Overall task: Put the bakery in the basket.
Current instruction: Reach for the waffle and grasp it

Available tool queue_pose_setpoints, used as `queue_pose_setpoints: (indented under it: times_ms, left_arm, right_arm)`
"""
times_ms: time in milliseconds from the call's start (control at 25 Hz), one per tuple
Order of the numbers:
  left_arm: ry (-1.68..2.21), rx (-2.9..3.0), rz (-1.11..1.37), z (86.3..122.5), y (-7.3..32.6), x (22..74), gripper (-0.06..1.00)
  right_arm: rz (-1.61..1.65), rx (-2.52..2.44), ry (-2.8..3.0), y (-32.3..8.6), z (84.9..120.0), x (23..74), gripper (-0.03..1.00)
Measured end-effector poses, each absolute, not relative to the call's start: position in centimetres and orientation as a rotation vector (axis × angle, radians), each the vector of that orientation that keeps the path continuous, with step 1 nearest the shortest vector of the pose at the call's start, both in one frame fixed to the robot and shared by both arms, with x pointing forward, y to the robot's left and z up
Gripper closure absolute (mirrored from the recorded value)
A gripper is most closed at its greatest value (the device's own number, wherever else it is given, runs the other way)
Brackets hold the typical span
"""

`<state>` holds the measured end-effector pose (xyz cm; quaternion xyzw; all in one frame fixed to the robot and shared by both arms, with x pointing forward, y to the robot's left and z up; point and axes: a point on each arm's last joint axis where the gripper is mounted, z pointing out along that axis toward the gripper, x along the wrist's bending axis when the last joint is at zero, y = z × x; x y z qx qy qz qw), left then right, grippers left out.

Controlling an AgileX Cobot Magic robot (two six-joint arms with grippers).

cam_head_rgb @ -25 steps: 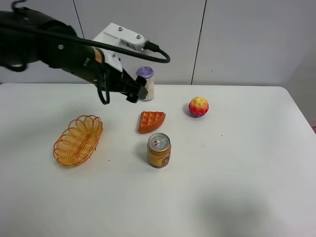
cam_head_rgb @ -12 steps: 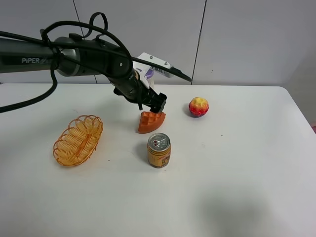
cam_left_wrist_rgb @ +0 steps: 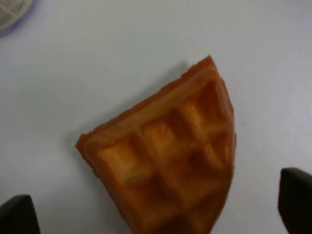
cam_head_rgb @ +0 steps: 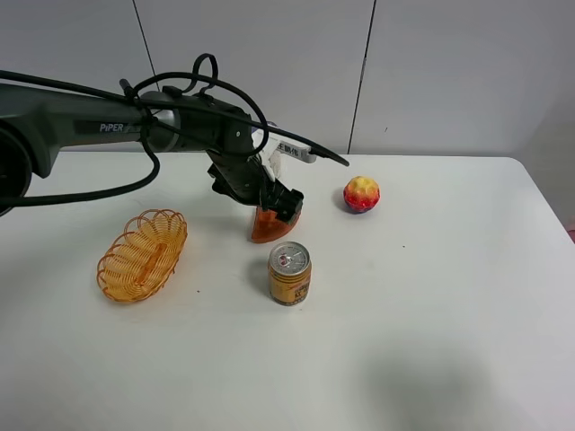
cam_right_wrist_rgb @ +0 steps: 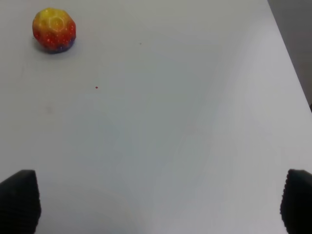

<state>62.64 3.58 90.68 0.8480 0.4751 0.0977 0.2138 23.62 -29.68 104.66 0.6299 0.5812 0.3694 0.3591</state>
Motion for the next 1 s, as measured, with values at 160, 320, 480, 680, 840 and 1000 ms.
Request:
queue_pose_setpoints:
  times_ms: [160,320,480,680,840,1000]
  left_arm:
    - [1.332,2.376,0.255,89.3,3.6,62.7,-0.05]
    - [1.329,2.37,0.26,88.6,3.5,62.8,-0.05]
    - [1.327,2.365,0.264,88.5,3.4,62.9,-0.05]
    - [1.346,2.374,0.242,87.3,3.3,62.9,-0.05]
    - [1.371,2.366,0.215,86.8,3.3,62.8,-0.05]
    - [1.375,2.358,0.212,86.7,3.2,62.9,0.27]
  right_arm:
    - [0.953,1.625,1.499,-29.7,104.7,23.6,-0.02]
    - [0.953,1.625,1.499,-29.7,104.7,23.6,-0.02]
    - [0.953,1.625,1.499,-29.7,104.7,23.6,-0.02]
    - [0.953,1.625,1.499,-29.7,104.7,23.6,-0.02]
    - [0.953,1.625,1.499,-29.7,104.7,23.6,-0.02]
    - [0.953,1.625,1.499,-29.7,104.7,23.6,-0.02]
